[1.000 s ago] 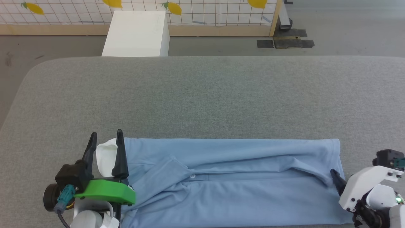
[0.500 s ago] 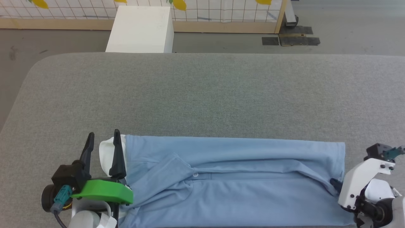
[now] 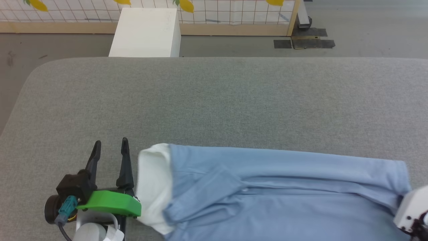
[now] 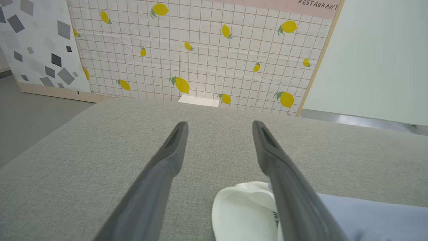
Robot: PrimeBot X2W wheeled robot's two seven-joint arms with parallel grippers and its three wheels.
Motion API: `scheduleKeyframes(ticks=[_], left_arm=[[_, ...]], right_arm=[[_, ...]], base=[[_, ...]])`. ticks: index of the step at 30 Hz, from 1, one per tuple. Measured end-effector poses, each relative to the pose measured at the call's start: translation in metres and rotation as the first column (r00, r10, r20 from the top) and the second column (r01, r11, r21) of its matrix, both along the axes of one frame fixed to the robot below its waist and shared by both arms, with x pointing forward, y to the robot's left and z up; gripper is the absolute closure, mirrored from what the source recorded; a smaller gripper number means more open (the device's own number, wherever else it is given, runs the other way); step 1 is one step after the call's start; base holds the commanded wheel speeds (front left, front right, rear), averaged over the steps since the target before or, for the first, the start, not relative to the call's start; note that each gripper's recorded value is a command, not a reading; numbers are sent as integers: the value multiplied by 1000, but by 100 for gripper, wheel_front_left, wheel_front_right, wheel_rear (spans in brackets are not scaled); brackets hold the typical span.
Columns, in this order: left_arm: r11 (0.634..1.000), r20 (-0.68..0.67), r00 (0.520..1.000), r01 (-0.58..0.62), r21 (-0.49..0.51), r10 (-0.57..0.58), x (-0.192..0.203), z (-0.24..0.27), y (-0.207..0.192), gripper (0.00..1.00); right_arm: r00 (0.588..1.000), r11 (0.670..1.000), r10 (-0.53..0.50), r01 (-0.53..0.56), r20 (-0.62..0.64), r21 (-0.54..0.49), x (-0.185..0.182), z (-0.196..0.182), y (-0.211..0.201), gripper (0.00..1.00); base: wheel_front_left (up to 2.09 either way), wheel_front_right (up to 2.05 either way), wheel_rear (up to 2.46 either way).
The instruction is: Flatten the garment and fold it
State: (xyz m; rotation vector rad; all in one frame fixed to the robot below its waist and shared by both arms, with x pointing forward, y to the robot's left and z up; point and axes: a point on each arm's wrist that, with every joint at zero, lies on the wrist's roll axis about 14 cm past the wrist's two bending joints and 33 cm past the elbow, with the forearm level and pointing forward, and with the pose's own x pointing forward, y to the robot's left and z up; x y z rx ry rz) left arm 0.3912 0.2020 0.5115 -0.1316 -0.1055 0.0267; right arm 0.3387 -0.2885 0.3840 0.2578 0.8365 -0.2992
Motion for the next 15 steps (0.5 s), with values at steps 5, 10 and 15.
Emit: scheduleKeyframes(ticks=[5,10,15], left_arm=[[1000,0,1000,1,-1,-1,0,0,0,0],[1000,1,1000,4,-1,-4,1,0,-1,0],[1000,4,1000,6,-2,-6,-1,2,-2,0]], right_arm=[[993,984,-116,119,30,-133,-15,9,-48,100],[985,958,-157,168,67,-231,-19,22,-73,100],[991,956,-104,124,88,-265,-9,33,-65,100]], base=[[0,0,0],[0,0,0],[0,0,0]])
